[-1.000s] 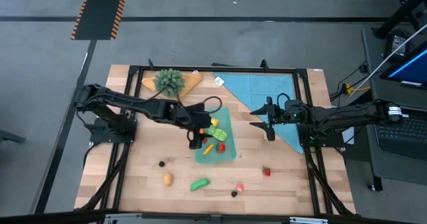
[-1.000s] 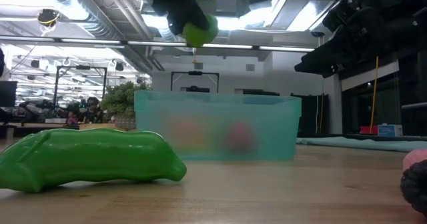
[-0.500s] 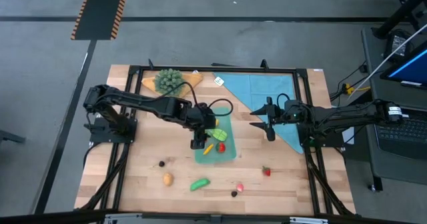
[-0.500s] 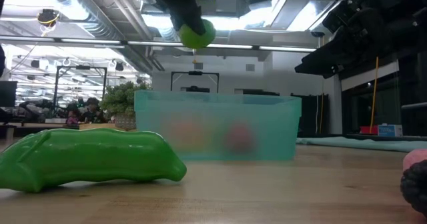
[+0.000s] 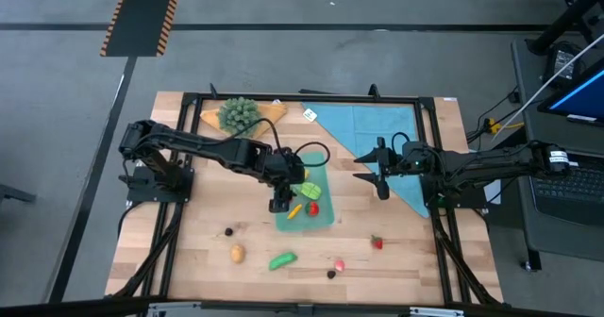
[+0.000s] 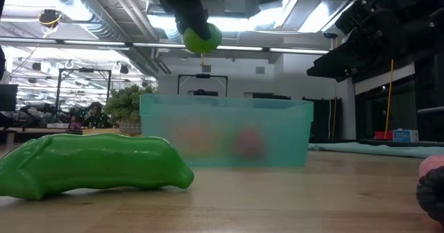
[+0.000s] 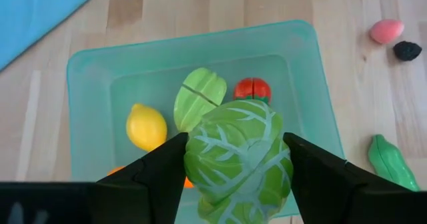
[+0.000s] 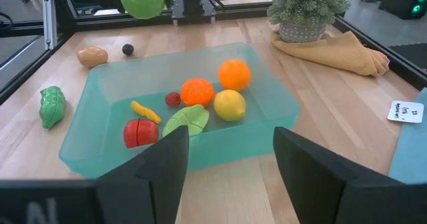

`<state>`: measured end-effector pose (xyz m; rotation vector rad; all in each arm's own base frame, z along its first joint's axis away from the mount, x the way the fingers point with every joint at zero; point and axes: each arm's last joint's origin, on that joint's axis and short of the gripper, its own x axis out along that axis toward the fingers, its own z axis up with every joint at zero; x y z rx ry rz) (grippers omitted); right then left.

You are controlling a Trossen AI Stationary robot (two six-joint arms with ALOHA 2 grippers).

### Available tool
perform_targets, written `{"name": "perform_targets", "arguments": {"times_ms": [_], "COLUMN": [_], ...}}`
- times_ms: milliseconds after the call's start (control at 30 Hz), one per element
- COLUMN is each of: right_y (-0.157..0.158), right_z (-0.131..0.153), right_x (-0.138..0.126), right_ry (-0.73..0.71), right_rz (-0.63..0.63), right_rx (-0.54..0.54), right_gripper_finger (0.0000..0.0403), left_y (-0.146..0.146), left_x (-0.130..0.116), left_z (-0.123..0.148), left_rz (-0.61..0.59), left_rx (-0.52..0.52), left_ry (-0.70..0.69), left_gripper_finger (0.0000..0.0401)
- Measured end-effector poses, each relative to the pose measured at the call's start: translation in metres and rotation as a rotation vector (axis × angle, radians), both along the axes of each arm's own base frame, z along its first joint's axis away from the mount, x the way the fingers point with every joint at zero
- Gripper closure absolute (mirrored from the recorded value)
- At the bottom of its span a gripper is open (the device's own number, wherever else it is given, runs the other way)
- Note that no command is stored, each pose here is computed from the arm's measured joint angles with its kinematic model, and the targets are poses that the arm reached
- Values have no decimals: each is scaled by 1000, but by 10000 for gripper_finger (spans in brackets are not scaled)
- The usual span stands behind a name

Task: Pick and placing Produce into tupperware
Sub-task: Put the cabbage into the bin

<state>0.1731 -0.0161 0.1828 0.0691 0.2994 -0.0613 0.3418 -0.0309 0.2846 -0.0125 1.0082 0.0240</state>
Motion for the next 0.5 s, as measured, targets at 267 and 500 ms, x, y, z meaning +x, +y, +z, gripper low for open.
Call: {"name": "perform_targets", "arguments": {"times_ms": [267, 500], "right_y": [0, 0], "right_z": [0, 0], "right_x": [0, 0], "right_ry": [0, 0], "right_rz": [0, 0], "right_rx": [0, 0], "right_gripper_finger": [182, 182], "left_y": [0, -6], "left_x": [5, 16], "left_z": [-6, -31], "left_rz": [3, -11], "left_rx": [0, 7], "left_ry": [11, 82], "left_gripper_finger": [175, 175]}}
